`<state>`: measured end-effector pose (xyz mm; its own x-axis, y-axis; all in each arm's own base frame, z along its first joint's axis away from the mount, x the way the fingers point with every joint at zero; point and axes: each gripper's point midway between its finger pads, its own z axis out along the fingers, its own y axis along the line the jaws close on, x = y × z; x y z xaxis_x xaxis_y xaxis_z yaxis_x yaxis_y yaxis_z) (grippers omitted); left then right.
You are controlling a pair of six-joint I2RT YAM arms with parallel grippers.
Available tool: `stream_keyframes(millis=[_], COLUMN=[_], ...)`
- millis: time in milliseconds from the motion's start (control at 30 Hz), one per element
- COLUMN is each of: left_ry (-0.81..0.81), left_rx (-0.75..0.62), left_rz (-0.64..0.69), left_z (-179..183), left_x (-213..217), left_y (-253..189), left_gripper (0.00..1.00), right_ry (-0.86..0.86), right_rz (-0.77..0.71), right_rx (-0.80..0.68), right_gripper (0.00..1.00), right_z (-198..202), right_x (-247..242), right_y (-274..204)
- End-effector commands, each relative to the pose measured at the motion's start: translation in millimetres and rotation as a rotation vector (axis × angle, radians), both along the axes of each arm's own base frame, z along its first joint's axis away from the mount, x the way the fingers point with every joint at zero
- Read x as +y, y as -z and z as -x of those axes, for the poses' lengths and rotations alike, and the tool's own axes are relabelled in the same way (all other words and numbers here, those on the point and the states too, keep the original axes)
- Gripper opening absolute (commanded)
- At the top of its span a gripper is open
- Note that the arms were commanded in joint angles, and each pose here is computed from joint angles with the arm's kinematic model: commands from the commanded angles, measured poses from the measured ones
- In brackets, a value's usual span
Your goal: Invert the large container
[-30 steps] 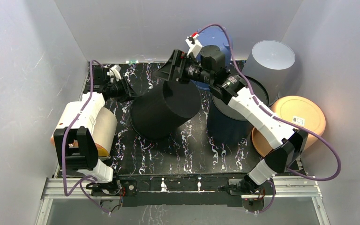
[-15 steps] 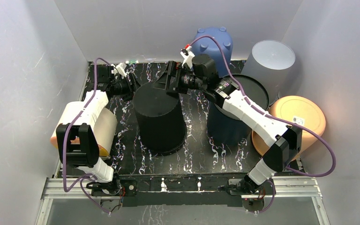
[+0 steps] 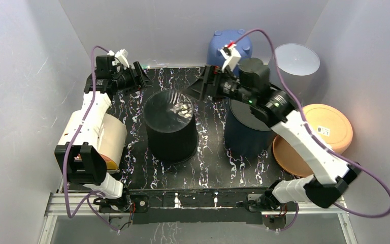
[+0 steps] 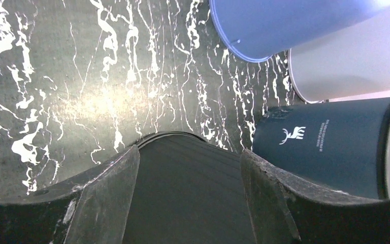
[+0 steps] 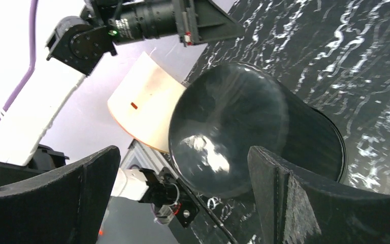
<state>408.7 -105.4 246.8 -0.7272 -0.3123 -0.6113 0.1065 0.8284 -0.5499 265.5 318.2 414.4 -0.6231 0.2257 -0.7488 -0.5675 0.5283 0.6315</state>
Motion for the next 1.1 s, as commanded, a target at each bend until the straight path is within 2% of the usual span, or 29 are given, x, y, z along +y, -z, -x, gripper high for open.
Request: stream_keyframes(millis=[0, 100, 233, 333, 400, 533, 633, 733, 900, 1000, 1067], left_ry=[-0.001, 0.026, 0.032, 0.065, 0.145, 0.261, 0.326, 0.355, 0.382, 0.382, 0.362], left_rx=[-0.144, -0.209, -0.295, -0.347, -0.373, -0.411, -0.465, -0.456, -0.471, -0.446, -0.376], left_rz=[-0.019, 0.001, 0.019, 0.040, 0.072, 0.103, 0.154, 0.210, 0.251, 0.276, 0.266], left_z=[13.6, 21.4, 39.1, 61.6, 81.6, 120.4, 143.1, 159.2, 199.5, 220.8, 234.7], left_x=[3.5, -1.4, -3.1, -8.1, -18.9, -38.3, -48.4, -57.0, -63.3, -63.3, -59.3], left_y=[-63.0, -93.7, -129.7, -150.6, -157.3, -153.7, -155.0, -145.6, -155.3, -163.0, -154.3], left_gripper=[0.71, 0.71, 0.73, 0.74, 0.77, 0.82, 0.85, 0.87, 0.92, 0.92, 0.92], right_ry=[0.137, 0.266, 0.403, 0.438, 0.438, 0.436, 0.505, 0.594, 0.626, 0.643, 0.681], right_rz=[0.118, 0.174, 0.208, 0.259, 0.285, 0.278, 0.222, 0.143, 0.050, 0.059, 0.083], right_rx=[-0.030, 0.020, 0.007, 0.003, 0.018, 0.044, 0.035, -0.008, -0.047, -0.040, -0.017], right_gripper=[0.98, 0.98, 0.98, 0.98, 0.98, 0.98, 0.98, 0.98, 0.98, 0.98, 0.98], right_z=[5.7, 2.7, -5.5, -18.3, -26.2, -38.4, -49.3, -54.3, -53.4, -56.0, -59.6], right_x=[-44.3, -70.5, -99.3, -104.9, -103.5, -102.4, -111.8, -125.5, -130.2, -132.4, -137.5], right_y=[16.1, 29.9, 19.3, 15.8, 17.4, 22.5, 14.6, -0.9, -13.5, -6.8, 0.0])
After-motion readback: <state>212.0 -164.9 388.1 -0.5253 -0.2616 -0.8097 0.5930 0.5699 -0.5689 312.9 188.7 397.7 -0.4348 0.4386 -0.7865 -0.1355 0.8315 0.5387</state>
